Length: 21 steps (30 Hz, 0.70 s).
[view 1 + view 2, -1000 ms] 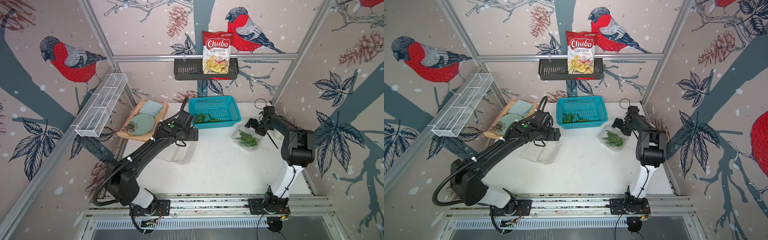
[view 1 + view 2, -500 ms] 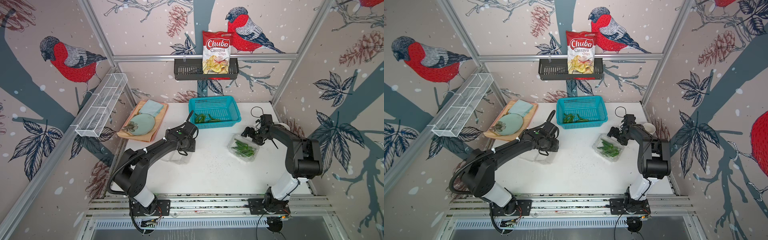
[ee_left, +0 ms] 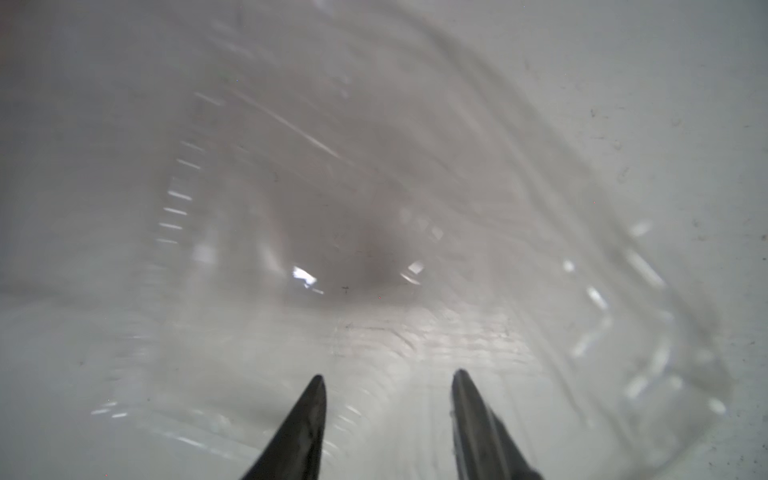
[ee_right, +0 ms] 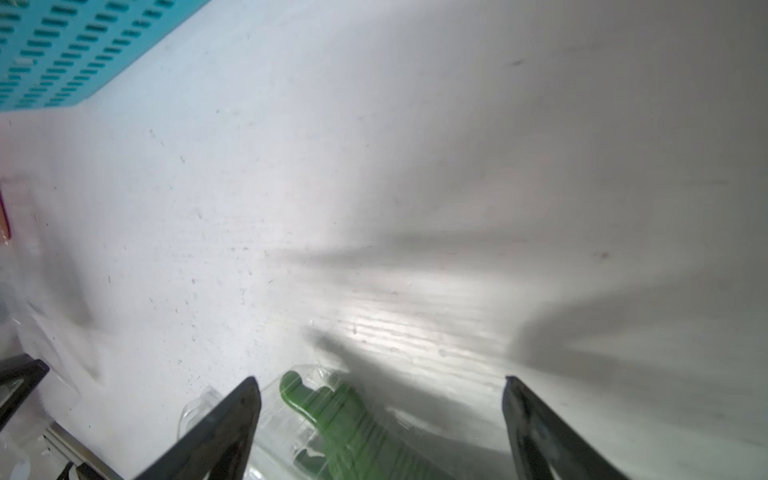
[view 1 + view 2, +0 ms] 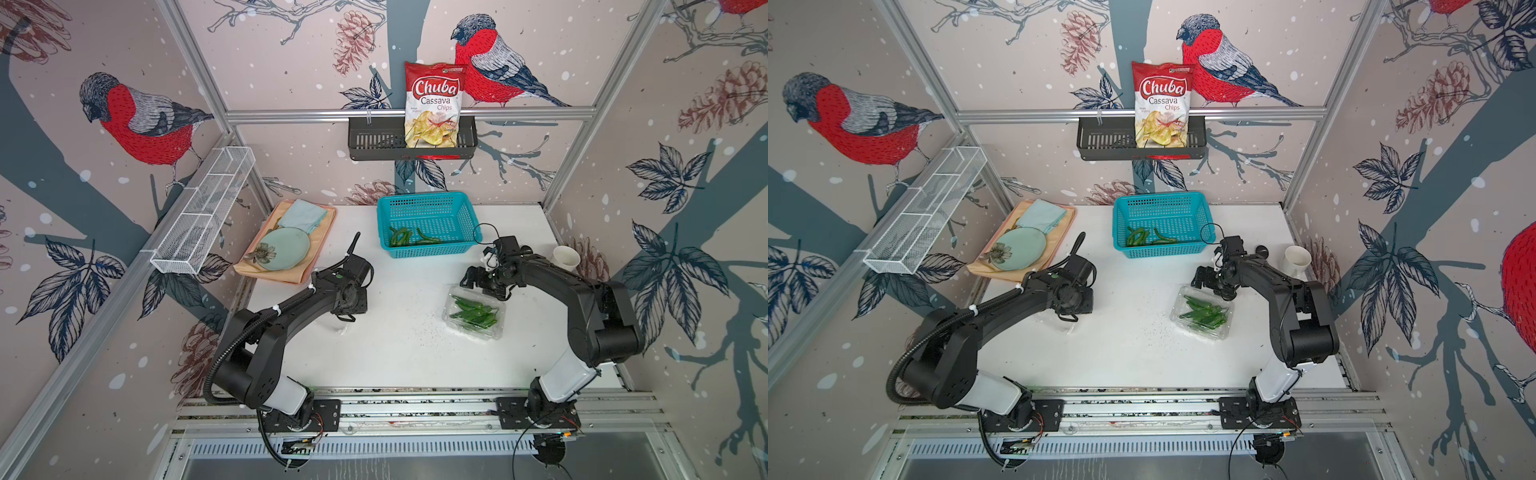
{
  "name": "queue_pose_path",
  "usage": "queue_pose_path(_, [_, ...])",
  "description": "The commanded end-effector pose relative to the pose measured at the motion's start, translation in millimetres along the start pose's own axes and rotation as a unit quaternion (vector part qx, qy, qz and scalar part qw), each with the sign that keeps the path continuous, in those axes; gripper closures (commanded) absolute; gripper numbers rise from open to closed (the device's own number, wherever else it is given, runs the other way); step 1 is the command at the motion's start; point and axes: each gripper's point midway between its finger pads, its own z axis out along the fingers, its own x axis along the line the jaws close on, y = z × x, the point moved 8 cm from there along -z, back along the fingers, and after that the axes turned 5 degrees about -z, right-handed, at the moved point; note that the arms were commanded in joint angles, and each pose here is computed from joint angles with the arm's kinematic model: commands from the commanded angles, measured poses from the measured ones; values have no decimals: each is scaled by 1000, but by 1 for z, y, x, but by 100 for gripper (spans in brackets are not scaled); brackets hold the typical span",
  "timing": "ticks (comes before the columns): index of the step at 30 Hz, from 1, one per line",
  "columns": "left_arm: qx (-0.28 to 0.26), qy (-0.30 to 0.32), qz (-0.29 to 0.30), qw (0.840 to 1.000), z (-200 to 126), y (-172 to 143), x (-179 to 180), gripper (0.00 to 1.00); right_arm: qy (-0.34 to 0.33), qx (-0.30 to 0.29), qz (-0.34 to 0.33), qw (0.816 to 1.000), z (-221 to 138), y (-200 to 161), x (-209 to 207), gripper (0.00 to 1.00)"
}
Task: Take small green peppers out of containers
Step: Adjust the packing box at the center of the board.
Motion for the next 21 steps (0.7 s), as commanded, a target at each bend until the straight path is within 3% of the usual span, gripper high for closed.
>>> queue_pose_path(1, [-6, 8, -5, 1000, -4, 2, 3, 30, 15, 6, -19, 1000, 5, 0, 17, 9])
queue_pose_path(4, [-16, -4, 0, 1000, -16, 12, -4, 7, 4, 12, -30, 999, 4, 8, 28, 1])
queue_pose_path(6, [-27, -14, 6, 1000, -27, 20, -10, 1, -4, 6, -25, 1000, -4, 18, 30, 1])
queue_pose_path(13, [-61, -27, 33, 997, -60, 46, -38, 1, -27, -38, 60, 997, -60, 30, -1, 1])
queue_pose_path(17, [-69, -44, 47, 996, -67, 56, -56, 1, -26, -45, 134, 990, -85, 2, -32, 1])
queue_pose_path(21, [-68, -67, 72, 993, -68, 62, -84, 1, -14, -32, 168, 985, -91, -34, -41, 0])
